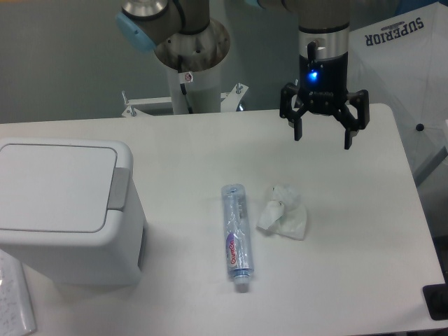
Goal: Open the trash can
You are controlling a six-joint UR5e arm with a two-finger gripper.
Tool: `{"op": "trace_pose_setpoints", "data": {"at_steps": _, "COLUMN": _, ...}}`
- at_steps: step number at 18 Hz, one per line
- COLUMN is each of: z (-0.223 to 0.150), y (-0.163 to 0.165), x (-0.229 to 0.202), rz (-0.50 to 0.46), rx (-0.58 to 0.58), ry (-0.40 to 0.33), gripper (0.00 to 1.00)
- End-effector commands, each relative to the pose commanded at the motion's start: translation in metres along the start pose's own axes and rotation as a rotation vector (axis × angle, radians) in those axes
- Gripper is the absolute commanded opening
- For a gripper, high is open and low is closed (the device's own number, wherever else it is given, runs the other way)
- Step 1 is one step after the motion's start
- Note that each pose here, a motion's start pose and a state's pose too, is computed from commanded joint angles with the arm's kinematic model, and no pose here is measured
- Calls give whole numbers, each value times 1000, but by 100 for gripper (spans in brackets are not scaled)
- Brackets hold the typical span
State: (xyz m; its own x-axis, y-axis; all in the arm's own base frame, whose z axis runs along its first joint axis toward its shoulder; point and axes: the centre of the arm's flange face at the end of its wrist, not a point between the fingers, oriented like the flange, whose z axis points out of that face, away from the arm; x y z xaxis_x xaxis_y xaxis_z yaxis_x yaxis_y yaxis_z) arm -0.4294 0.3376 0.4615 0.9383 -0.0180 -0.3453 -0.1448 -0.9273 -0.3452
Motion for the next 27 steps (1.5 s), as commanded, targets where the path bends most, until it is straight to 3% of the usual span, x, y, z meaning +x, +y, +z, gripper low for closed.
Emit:
{"op": "trace_pose_setpoints", "data": {"at_steps": 5, "z": -3, "y": -2, "x": -1, "rz": -6, "rx": 3, "ry": -6, "gripper": 100}}
{"op": "trace_pose_setpoints", "data": {"at_steps": 9, "z": -5, "y": -14, "x": 4, "rz": -198, "rx": 41, "ry": 8, "gripper": 100}}
{"op": "trace_pose_setpoints", "data": {"at_steps": 13, "z": -8, "y": -30, "x": 12, "rz": -316, "rx": 69, "ry": 25, "gripper": 100}}
{"op": "trace_pose_setpoints", "data": {"at_steps": 17, "z": -6, "y": -67, "x": 48, "rz": -402, "rx": 86, "ry": 74, "gripper": 100}}
{"op": "trace_pose_setpoints", "data": {"at_steps": 20, "z": -9, "y": -104, "x": 82, "rz": -554, "rx": 106, "ry": 126, "gripper": 100}}
{"op": "trace_pose_setpoints", "data": {"at_steps": 27, "z": -21, "y": -138, "x": 104, "rz": -753, "rx": 193, "ry": 254, "gripper": 100}}
